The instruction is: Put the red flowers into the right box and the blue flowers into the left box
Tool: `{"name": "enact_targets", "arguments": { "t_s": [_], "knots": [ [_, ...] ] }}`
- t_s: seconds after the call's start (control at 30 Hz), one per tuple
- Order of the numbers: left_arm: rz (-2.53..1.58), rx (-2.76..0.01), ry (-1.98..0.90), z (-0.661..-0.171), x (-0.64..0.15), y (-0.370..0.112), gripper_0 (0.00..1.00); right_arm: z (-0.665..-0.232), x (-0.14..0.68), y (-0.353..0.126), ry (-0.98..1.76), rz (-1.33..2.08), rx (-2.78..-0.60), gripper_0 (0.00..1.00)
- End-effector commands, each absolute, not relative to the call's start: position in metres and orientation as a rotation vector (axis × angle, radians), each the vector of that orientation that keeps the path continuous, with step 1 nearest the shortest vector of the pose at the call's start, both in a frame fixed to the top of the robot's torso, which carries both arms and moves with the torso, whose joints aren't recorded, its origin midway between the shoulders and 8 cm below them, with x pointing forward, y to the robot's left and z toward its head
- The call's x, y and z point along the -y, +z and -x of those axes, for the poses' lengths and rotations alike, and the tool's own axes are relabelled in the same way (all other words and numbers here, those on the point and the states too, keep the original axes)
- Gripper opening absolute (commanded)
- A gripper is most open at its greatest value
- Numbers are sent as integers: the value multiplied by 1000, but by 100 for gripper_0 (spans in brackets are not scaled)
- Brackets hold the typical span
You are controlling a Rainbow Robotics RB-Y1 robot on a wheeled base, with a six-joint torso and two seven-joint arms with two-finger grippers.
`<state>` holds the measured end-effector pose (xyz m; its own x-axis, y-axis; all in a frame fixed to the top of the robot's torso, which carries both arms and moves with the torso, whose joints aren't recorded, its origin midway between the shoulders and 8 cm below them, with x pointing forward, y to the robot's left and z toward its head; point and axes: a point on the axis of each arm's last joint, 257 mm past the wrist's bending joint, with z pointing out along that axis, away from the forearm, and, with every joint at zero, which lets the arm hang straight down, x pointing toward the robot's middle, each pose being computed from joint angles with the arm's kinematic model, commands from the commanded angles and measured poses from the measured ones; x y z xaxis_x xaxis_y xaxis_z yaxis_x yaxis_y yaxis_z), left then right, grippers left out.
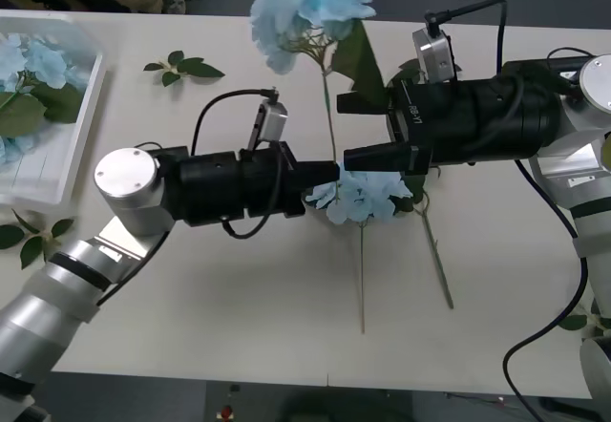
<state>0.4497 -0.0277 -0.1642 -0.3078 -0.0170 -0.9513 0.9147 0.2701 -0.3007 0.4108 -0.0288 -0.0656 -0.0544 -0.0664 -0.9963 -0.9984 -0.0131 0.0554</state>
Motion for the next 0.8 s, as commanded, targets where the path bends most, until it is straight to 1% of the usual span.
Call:
{"name": "enact_targets", "arguments": {
  "t_s": [0.03,0.1,0.17,0.27,0.3,0.37,0.43,0.5,0.57,0.8],
  "knots": [
    [-927,-1549,-1148,-455,-12,-148,0,-407,45,-49,1133,1352,-1245,100],
    [-929,-1572,-1139,-457,-35,-146,0,-404,59,-57,1125,1387,-1289,100],
    [-924,-1598,-1116,-461,-63,-143,0,-398,72,-62,1197,1370,-1413,100],
    [-925,-1634,-1053,-468,-111,-129,0,-388,95,-68,1321,1292,-1653,100],
    [-931,-1638,-1037,-469,-120,-125,0,-387,99,-69,1338,1271,-1700,100],
    [-925,-1674,-968,-474,-162,-115,0,-385,113,-75,1401,1164,-1893,100],
    [-894,-1703,-924,-476,-192,-111,0,-386,121,-81,1424,1074,-2029,100],
    [-845,-1727,-900,-475,-219,-107,0,-390,129,-87,1414,986,-2146,100],
    [-723,-1753,-930,-470,-250,-100,0,-400,138,-97,1330,879,-2278,100],
    [-296,-1761,-1161,-464,-319,-87,0,-433,161,-121,1117,548,-2505,100]
  ]
}}
